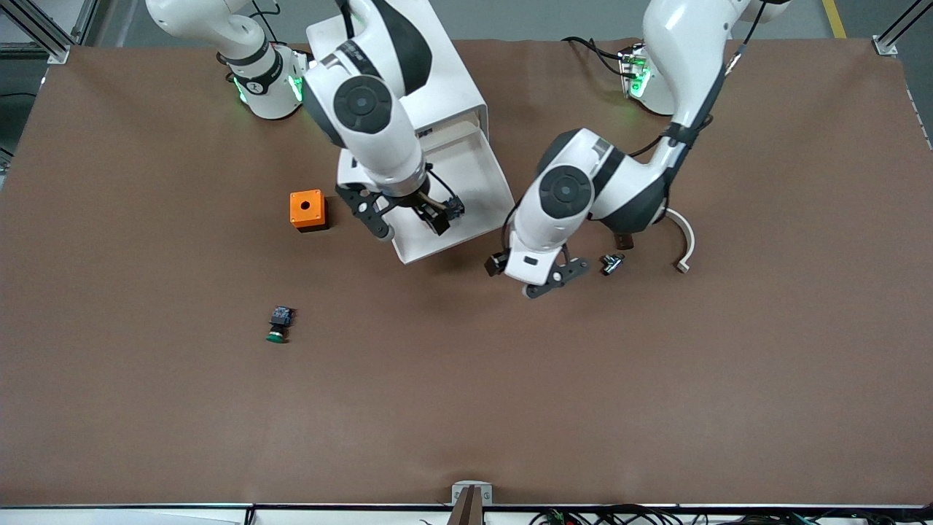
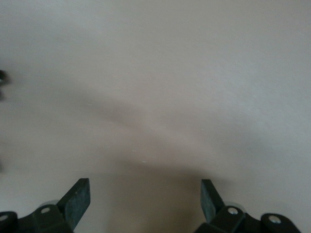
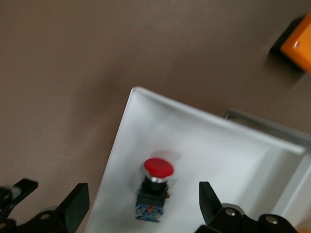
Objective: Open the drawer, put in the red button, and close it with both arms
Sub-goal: 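Release the button in the drawer and withdraw the right gripper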
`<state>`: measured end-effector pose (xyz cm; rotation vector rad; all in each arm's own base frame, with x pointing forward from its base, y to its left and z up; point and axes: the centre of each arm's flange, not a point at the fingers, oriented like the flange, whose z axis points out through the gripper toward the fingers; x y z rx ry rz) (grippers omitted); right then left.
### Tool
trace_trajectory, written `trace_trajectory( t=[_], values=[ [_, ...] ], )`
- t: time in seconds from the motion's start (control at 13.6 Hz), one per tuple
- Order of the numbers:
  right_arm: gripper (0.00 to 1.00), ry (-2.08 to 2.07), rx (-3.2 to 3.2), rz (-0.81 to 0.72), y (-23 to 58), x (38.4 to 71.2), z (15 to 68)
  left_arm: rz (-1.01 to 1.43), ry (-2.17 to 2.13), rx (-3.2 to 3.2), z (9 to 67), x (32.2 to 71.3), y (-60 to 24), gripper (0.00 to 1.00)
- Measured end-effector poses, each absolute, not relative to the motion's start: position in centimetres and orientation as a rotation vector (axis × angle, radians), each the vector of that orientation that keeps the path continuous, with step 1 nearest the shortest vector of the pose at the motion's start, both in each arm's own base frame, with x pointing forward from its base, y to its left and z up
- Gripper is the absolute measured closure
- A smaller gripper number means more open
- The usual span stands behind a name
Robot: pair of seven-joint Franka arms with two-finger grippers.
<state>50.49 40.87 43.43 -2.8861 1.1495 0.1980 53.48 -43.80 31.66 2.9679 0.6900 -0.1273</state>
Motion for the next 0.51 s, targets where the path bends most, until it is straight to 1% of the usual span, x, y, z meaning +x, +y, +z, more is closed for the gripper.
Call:
trace_trajectory(
  t=[0.22,0.51],
  values=[
    [0.0,0.879,-3.008,0.263,34.9,54.2,46.4,-0.059,0.659,2.957,29.9,51.8,-46.9,0.0],
    [0.0,0.513,-3.14,0.305,24.4,58.6,48.2,-0.085,0.667,2.969,28.2,48.2,-50.0,0.0]
  ],
)
